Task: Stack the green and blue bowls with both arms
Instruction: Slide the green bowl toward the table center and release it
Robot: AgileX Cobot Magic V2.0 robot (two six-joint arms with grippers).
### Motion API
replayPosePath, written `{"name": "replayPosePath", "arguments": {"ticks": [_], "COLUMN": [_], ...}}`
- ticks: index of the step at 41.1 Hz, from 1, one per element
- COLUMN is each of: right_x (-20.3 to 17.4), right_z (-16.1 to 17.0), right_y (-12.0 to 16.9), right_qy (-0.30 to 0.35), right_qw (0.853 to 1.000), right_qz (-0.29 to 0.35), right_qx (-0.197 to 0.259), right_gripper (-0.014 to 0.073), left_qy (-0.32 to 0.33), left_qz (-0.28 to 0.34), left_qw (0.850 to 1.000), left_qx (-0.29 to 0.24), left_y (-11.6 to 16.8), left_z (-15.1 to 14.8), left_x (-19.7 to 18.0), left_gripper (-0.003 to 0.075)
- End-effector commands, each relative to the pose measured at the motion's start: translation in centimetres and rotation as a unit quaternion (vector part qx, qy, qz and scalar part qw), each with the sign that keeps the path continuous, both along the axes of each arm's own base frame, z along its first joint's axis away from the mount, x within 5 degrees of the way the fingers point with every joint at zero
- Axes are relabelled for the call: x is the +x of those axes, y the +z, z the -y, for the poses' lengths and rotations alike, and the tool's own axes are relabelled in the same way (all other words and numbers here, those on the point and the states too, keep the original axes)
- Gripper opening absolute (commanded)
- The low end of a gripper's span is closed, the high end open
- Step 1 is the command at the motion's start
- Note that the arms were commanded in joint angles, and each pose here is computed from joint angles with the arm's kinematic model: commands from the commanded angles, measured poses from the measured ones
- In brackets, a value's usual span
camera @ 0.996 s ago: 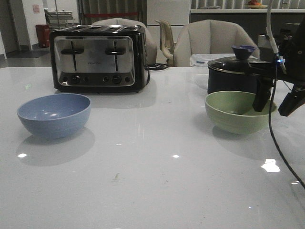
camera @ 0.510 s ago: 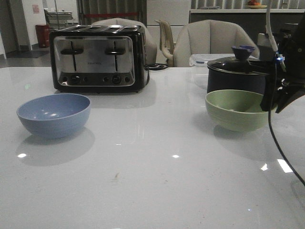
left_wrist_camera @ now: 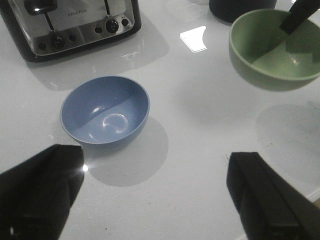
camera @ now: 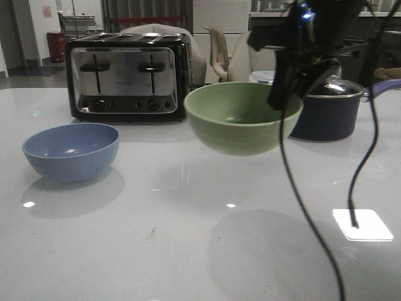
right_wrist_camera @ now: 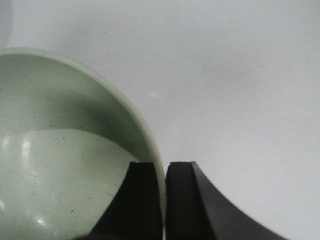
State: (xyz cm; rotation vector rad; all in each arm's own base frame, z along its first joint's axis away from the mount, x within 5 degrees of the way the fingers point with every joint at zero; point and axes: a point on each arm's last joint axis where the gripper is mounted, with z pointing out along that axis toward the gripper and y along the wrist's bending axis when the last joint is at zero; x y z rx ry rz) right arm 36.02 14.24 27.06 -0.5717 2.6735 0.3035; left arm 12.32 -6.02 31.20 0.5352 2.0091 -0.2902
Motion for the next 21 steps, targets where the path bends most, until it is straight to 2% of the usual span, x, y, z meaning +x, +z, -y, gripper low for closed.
{"name": "replayPosePath", "arguments": {"ticks": [1, 8, 17, 19, 21], "right_x": [-0.8, -0.7, -0.1, 0.0, 0.0], "right_z": [-2.8, -5.6, -6.3, -6.3, -6.3], "right_y": [1.9, -0.8, -3.4, -3.4, -3.2], "right_qy": [0.031, 0.047, 0.05, 0.05, 0.049], "right_qw": [0.998, 0.999, 0.999, 0.999, 0.999], "right_qz": [0.049, 0.027, 0.003, 0.006, 0.01], "right_qx": [0.01, 0.006, -0.005, -0.006, -0.004], "right_gripper": [0.0085, 0.0085, 0.0092, 0.0113, 0.0169], "left_qy": [0.003, 0.003, 0.003, 0.003, 0.003], "left_qz": [0.043, 0.043, 0.043, 0.043, 0.043], "left_qw": [0.999, 0.999, 0.999, 0.999, 0.999], "left_qx": [-0.027, -0.027, -0.027, -0.027, -0.027], "left_y": [1.5, 1.5, 1.5, 1.5, 1.5], "left_z": [0.2, 0.2, 0.2, 0.2, 0.2], "left_x": [0.3, 0.3, 0.3, 0.3, 0.3], "left_gripper": [0.0634, 0.0634, 0.0634, 0.0634, 0.0634]}}
